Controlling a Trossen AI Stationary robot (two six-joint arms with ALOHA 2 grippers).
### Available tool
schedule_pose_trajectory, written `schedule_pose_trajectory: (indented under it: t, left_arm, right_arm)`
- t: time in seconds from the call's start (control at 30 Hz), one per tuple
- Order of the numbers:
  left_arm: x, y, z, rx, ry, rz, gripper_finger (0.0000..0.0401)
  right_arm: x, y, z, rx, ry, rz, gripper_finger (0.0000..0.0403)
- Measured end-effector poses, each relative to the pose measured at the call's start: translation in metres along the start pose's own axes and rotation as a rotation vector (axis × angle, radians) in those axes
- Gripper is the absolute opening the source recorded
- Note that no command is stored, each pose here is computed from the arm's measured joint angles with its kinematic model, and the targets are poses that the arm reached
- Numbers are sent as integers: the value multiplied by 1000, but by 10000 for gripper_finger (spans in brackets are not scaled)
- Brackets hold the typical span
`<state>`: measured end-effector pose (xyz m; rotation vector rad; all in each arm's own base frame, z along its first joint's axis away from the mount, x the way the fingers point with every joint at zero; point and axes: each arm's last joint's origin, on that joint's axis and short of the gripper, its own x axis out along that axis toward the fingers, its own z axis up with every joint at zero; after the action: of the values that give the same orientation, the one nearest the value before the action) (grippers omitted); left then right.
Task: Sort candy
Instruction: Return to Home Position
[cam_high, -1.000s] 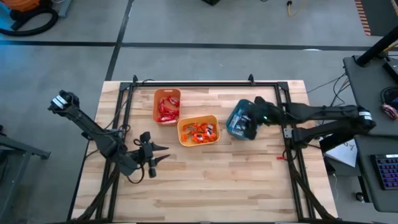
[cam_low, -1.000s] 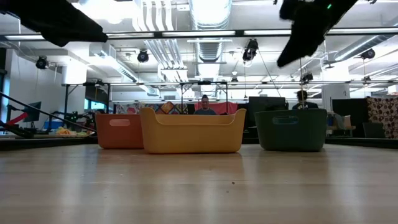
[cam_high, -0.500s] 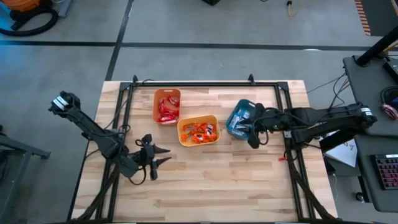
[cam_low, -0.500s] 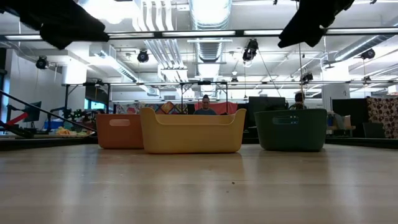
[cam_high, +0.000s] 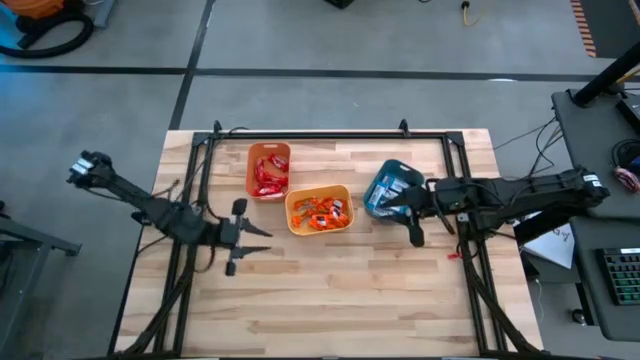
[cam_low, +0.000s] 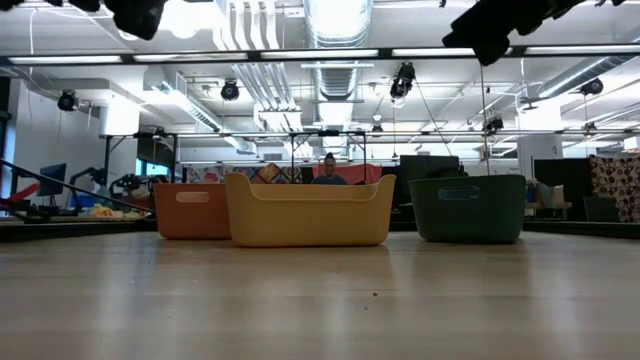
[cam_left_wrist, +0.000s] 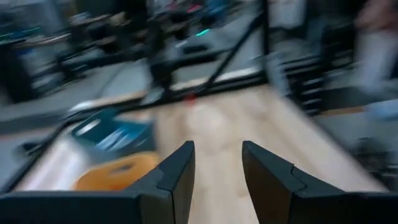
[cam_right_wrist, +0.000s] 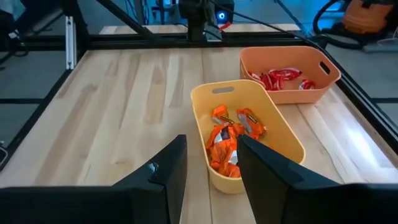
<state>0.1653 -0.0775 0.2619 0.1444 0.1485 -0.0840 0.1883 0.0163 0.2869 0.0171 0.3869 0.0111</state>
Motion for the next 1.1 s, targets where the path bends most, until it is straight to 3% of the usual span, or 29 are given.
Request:
schedule_pose_trajectory:
  t: [0.1, 0.17, 0.43, 0.67, 0.93, 1.1]
  left_arm:
    - [-8, 18, -4, -15, -73, -145, 118]
    - [-15, 30, -10, -30, -103, -182, 118]
    - [-42, 56, -32, -64, -197, -143, 118]
    - [-57, 54, -55, -97, -249, -126, 118]
    - [-64, 52, -75, -108, -308, -114, 118]
    - [-66, 51, -83, -108, -336, -111, 118]
  right_arm:
    - [-5, -1, -3, 7, -13, 2, 133]
    - [-8, -1, -5, 8, -24, 3, 135]
    - [-18, -1, -9, -38, -119, 39, 145]
    - [-32, -2, -16, -69, -178, 36, 141]
    - [-34, -4, -50, -55, -226, 37, 132]
    - [-49, -6, -58, -45, -311, 38, 138]
